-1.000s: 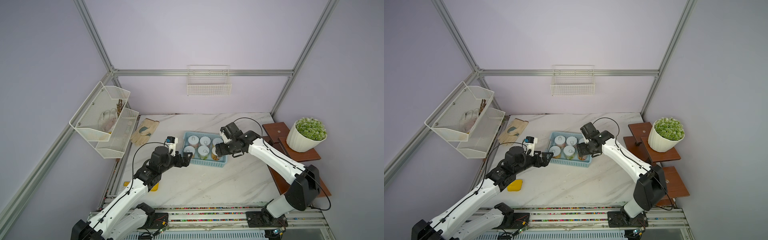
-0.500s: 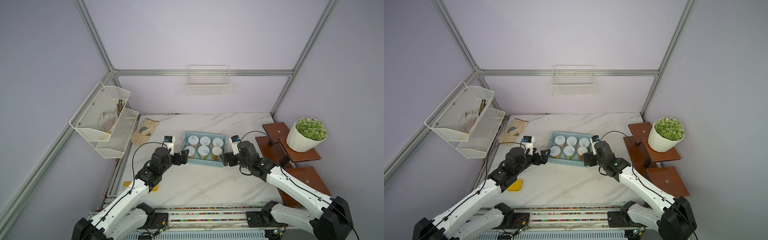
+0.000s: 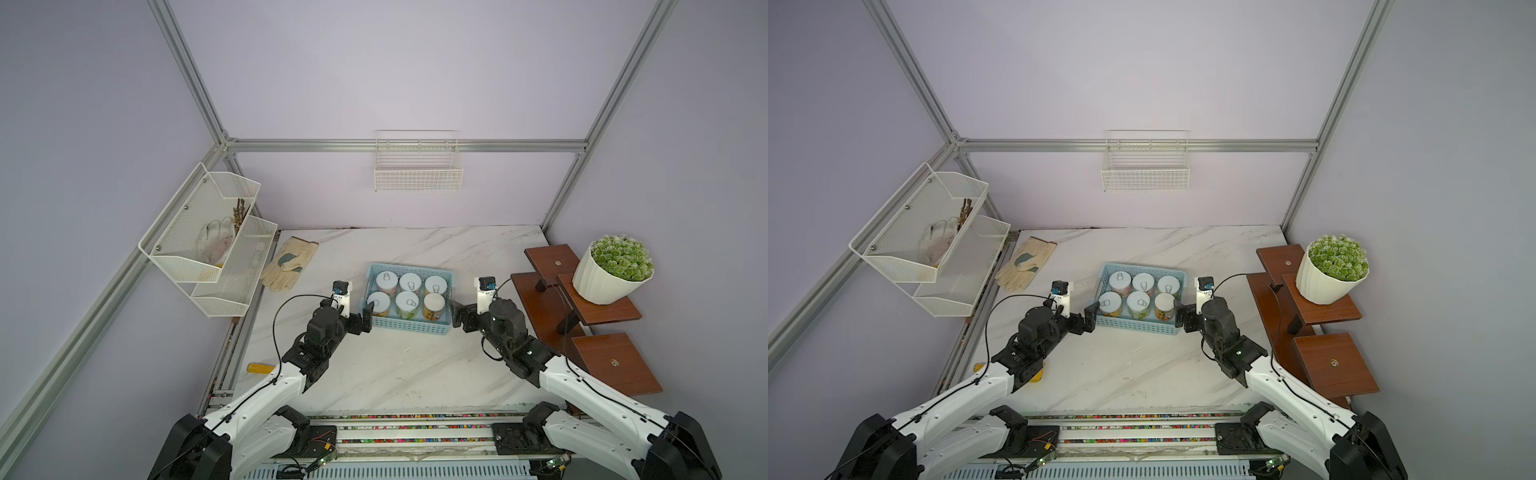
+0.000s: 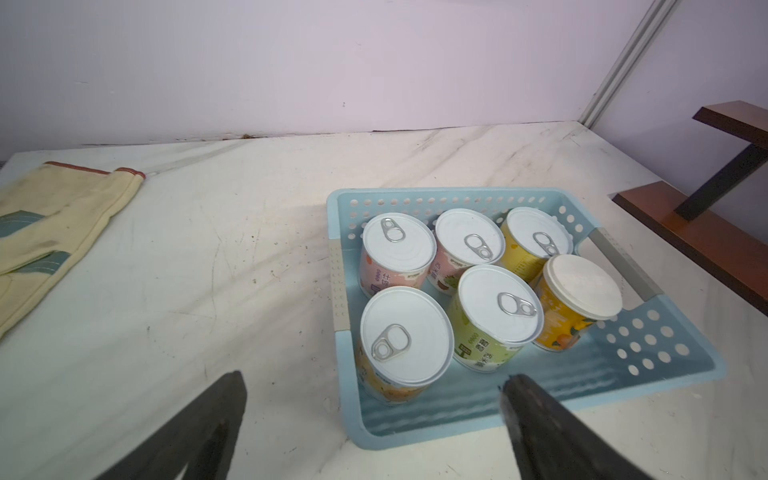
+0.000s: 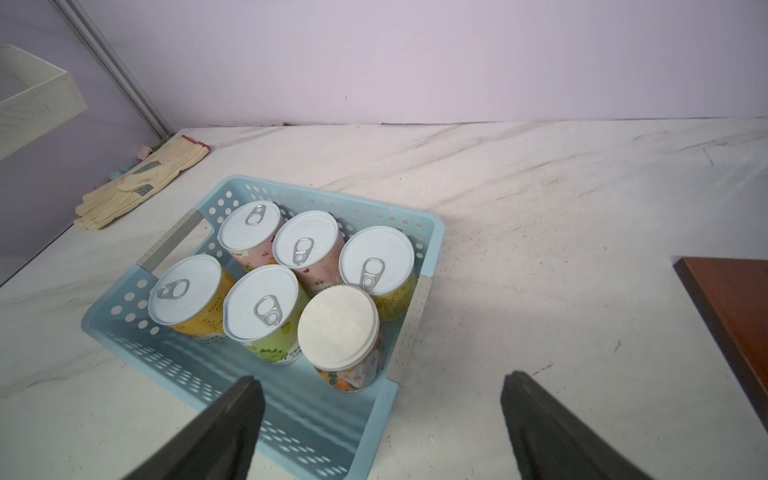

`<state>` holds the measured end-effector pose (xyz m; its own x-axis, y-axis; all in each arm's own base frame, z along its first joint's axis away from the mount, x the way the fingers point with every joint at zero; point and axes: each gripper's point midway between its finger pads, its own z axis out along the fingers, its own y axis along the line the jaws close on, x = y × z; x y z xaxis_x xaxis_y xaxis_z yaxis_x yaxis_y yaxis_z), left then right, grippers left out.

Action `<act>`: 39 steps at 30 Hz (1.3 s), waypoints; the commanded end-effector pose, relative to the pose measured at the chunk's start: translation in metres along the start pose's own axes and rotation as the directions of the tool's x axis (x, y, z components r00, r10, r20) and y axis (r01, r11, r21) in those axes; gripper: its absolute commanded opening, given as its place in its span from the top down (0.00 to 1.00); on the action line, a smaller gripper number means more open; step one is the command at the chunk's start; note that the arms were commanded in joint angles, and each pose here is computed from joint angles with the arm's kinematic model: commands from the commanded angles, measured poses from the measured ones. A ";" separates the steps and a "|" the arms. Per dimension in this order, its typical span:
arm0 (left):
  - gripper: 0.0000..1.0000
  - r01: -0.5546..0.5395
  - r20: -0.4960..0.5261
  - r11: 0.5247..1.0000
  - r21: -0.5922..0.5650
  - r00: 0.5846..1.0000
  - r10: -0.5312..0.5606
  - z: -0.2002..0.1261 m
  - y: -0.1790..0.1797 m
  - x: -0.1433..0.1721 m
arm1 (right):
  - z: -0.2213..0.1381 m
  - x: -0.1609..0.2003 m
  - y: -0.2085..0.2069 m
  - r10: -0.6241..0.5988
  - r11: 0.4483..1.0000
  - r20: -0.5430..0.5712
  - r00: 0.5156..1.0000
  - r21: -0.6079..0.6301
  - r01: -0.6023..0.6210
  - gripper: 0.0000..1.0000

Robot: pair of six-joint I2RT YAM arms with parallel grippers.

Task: Put the canned food in the basket
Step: Reset both arms

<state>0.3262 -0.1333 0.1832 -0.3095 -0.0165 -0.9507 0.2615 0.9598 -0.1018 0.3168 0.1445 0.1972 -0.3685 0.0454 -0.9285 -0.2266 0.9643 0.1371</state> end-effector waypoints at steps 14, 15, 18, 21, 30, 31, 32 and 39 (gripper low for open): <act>0.00 -0.046 0.123 0.943 -0.329 0.988 0.091 -0.005 0.093 -0.018 | -0.005 -0.013 -0.085 -0.140 0.959 0.236 0.962 0.275 0.073 0.01; 0.00 -0.051 0.121 0.941 -0.334 0.988 0.097 -0.006 0.096 -0.019 | -0.005 -0.013 -0.091 -0.136 0.958 0.250 0.959 0.280 0.062 0.01; 0.00 -0.062 0.121 0.920 -0.386 0.986 0.117 -0.010 0.109 -0.020 | 0.000 -0.009 -0.104 -0.120 0.957 0.271 0.955 0.289 0.038 0.01; 0.00 -0.092 0.099 0.902 -0.421 0.984 0.146 -0.011 0.120 -0.015 | 0.009 -0.002 -0.118 -0.116 0.946 0.257 0.959 0.322 0.029 0.01; 0.00 -0.093 0.085 0.881 -0.465 0.985 0.149 0.000 0.150 0.005 | 0.026 0.007 -0.136 -0.134 0.951 0.276 0.952 0.305 0.045 0.01; 0.00 -0.092 0.087 0.882 -0.462 0.985 0.149 0.002 0.152 0.006 | 0.026 0.007 -0.136 -0.137 0.953 0.280 0.950 0.300 0.048 0.01; 0.00 -0.092 0.090 0.885 -0.456 0.985 0.149 0.005 0.154 0.008 | 0.026 0.006 -0.138 -0.136 0.954 0.290 0.947 0.295 0.047 0.01; 0.00 -0.088 0.093 0.910 -0.406 0.986 0.137 0.031 0.164 0.031 | 0.025 0.014 -0.152 -0.090 0.955 0.340 0.936 0.297 -0.016 0.01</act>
<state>0.3761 0.0212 0.1119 -0.2848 0.0761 -0.9556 -0.1483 0.9813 0.1224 0.3692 0.0060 0.1414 -0.1022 0.0085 -0.9947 0.0681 0.9977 0.0015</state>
